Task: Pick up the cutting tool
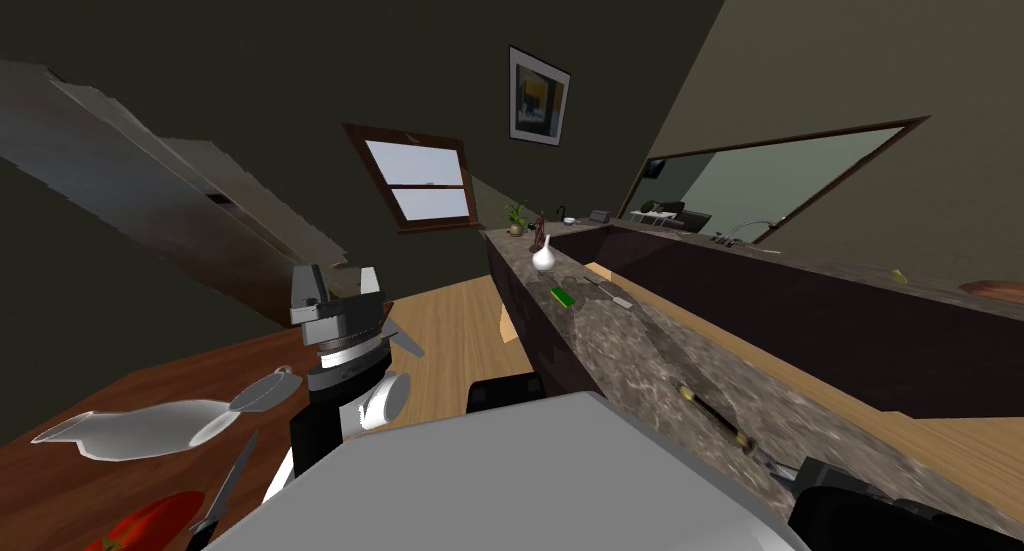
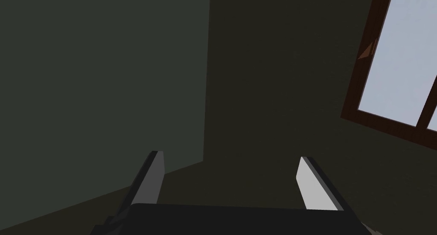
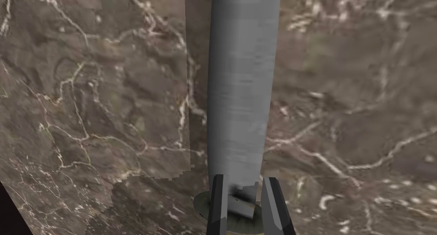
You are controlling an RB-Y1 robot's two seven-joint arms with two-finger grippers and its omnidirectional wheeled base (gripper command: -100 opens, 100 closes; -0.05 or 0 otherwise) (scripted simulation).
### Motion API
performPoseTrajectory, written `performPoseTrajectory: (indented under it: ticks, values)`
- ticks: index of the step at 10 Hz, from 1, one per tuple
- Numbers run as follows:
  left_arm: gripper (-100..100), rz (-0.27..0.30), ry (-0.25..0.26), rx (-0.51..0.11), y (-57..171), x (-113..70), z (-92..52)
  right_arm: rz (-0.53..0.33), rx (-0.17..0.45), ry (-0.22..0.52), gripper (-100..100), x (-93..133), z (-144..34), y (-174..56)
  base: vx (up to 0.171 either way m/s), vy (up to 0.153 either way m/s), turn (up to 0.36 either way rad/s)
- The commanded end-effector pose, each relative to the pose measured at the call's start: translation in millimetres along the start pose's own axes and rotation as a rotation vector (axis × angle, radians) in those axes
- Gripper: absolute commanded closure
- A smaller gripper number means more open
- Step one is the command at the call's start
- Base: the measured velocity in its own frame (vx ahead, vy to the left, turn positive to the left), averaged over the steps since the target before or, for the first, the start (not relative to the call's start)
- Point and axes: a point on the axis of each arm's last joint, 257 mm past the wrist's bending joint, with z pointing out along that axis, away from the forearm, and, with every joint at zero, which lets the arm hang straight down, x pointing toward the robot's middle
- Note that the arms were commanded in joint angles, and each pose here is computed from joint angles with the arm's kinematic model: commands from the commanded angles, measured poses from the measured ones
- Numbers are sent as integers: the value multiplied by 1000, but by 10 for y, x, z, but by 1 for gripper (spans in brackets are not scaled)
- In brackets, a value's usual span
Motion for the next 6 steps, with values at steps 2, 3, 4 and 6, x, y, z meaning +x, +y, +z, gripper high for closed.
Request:
performPoseTrajectory:
  ticks: [2, 3, 4, 6]
  values:
    - [0, 0, 0, 0, 0, 0, 0, -2, -9, -3, 100, -23, -39, -12, 7, 7, -22]
    - [0, 0, 0, 0, 0, 0, 0, -4, -9, -3, 100, -36, -57, -35, 13, 13, -43]
    - [0, 0, 0, 0, 0, 0, 0, -8, -9, -4, 100, -64, -90, -80, 10, 11, -35]
    - [0, 0, 0, 0, 0, 0, 0, -14, -11, -7, 100, -109, -139, -141, 8, 9, -30]
